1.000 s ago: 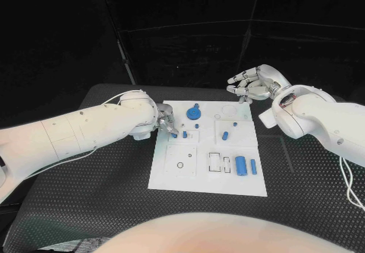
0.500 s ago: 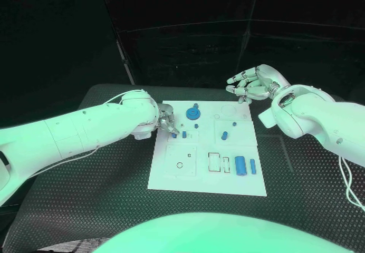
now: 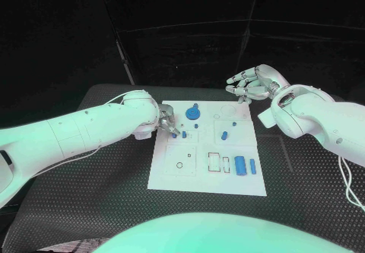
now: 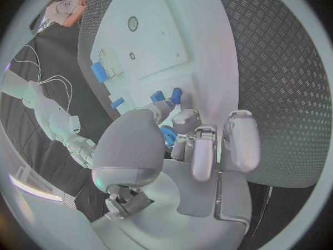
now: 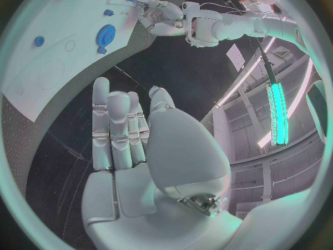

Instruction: Assemble the parts on the task board

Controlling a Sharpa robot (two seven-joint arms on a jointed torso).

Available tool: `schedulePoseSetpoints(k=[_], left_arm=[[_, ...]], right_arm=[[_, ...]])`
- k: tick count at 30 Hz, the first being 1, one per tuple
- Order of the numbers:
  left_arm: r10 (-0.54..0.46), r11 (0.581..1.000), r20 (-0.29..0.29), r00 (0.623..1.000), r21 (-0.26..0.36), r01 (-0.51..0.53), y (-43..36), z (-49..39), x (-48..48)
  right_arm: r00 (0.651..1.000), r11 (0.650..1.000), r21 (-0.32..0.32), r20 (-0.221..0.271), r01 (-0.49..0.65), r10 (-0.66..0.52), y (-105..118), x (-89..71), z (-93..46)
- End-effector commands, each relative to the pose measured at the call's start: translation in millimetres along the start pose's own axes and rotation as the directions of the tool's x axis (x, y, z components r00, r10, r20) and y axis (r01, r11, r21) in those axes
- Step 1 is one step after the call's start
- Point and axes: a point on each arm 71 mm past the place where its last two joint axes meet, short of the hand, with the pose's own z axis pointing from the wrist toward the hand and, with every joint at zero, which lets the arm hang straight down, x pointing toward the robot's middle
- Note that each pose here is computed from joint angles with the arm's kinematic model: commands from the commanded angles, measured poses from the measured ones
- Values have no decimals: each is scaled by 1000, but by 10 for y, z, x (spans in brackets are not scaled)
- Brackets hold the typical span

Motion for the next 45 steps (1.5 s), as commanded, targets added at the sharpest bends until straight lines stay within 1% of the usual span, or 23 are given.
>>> schedulePoseSetpoints(k=[1,13,23,28,33,38,41,45], left_arm=[[21,1000,-45,999,-15,-22,23,28,87],[9,1000,-30,1000,-28,-10,67,50,63],[-19,999,17,1000,-33,20,113,35,24],[-41,999,51,998,-26,42,106,21,-1],[-104,994,109,989,-4,105,99,8,-46],[-181,983,148,972,30,179,105,-9,-80],[-229,973,170,958,62,222,109,-23,-103],[-312,948,186,932,123,293,116,-48,-135]], right_arm=[[1000,1000,-12,-4,0,0,22,2,2],[1000,1000,-13,-1,0,0,22,-1,2],[1000,1000,-14,0,0,0,21,-1,3],[1000,1000,-14,0,0,0,21,1,5],[1000,1000,-15,0,0,0,22,2,6],[1000,1000,-15,0,0,0,22,4,7],[1000,1000,-15,1,0,0,20,3,8],[1000,1000,-14,1,0,0,17,2,9]])
